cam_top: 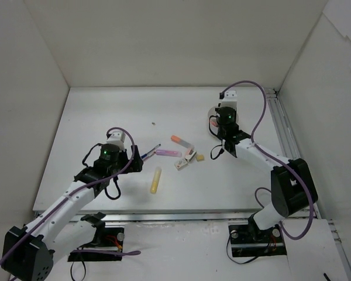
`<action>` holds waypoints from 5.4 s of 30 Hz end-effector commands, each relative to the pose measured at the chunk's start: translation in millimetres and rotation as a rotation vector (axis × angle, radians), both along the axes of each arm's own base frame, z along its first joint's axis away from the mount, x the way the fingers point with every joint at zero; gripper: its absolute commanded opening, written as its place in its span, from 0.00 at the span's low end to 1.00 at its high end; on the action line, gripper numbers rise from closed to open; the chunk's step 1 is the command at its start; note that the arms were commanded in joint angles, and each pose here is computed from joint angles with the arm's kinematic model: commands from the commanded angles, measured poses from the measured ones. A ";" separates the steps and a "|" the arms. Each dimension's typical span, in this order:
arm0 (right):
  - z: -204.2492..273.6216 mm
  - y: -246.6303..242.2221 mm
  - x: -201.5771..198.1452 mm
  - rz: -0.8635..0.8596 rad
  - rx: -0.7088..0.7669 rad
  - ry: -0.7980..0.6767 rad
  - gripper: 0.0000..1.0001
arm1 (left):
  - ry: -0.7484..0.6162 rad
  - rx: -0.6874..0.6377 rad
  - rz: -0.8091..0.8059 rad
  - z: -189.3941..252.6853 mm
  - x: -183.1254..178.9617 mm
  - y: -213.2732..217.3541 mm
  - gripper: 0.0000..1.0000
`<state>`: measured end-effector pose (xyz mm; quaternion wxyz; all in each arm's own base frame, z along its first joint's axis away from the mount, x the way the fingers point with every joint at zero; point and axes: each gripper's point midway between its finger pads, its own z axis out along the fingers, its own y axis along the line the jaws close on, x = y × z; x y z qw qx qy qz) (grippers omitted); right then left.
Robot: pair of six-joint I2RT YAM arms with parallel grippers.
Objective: Sort the stationery into containers
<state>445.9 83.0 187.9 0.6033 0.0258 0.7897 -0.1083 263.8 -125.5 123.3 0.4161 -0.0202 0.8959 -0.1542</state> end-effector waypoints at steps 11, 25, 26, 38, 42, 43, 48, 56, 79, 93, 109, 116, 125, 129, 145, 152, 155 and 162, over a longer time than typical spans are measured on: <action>31.4 19.5 -3.1 0.101 0.122 -0.095 0.49 | -0.111 -0.078 -0.032 45.7 5.2 -9.0 1.00; 15.8 130.3 -93.3 0.647 -0.165 0.162 0.98 | -0.044 -0.114 -0.080 29.3 -25.9 -11.4 1.00; 16.1 131.3 -97.2 0.627 -0.138 0.162 0.98 | -0.020 -0.110 -0.097 23.1 -29.1 -14.9 1.00; 34.6 80.0 -118.9 0.304 0.143 0.070 0.98 | 0.164 -0.029 -0.252 -48.6 -61.0 -81.0 1.00; 41.1 69.5 -130.0 0.298 0.170 0.042 0.98 | 0.205 0.095 -0.241 -66.4 -61.1 -85.1 0.97; 41.0 66.5 -131.6 0.291 0.174 0.040 0.98 | 0.209 0.110 -0.245 -68.0 -61.5 -87.2 0.93; 45.5 59.1 -141.6 0.293 0.201 0.030 0.98 | 0.195 0.166 -0.222 -73.4 -47.6 -94.2 0.82; 51.5 57.1 -152.6 0.351 0.188 0.025 0.98 | 0.212 0.271 -0.228 -84.0 -47.5 -100.7 0.22; 30.3 217.7 -260.8 1.497 -0.259 -0.108 0.97 | 0.329 -0.147 -0.550 56.5 -118.3 -118.9 0.00; 12.9 272.0 -267.8 1.595 -0.441 -0.180 0.98 | 0.436 -0.197 -0.693 70.2 -134.8 -128.2 0.00; -3.0 288.4 -273.1 1.613 -0.412 -0.160 0.38 | 0.396 -0.251 -0.750 84.5 -133.2 -131.2 0.00; 15.6 286.0 -277.4 1.586 -0.323 -0.224 0.00 | 0.390 -0.236 -0.736 77.9 -126.9 -132.5 0.00; 23.8 243.5 -208.3 1.189 -0.203 -0.200 0.00 | 0.095 -0.201 -0.591 125.5 -80.6 -114.1 1.00; 41.5 179.6 -148.2 0.888 -0.144 -0.239 0.00 | -0.095 -0.199 -0.398 161.0 -58.7 -78.4 1.00; 47.6 -30.6 19.3 0.224 0.040 -0.278 0.00 | -0.209 -0.144 -0.115 152.2 -24.0 -20.3 1.00; 34.3 -34.0 43.8 0.215 0.086 -0.293 0.00 | -0.219 -0.128 -0.084 148.1 -21.9 -12.8 1.00; 31.9 -35.4 49.5 0.188 0.142 -0.358 0.00 | -0.227 -0.132 -0.085 147.4 -22.4 -12.8 1.00; 25.7 -40.6 63.2 0.134 0.238 -0.493 0.01 | -0.234 -0.135 -0.078 143.7 -25.1 -10.3 1.00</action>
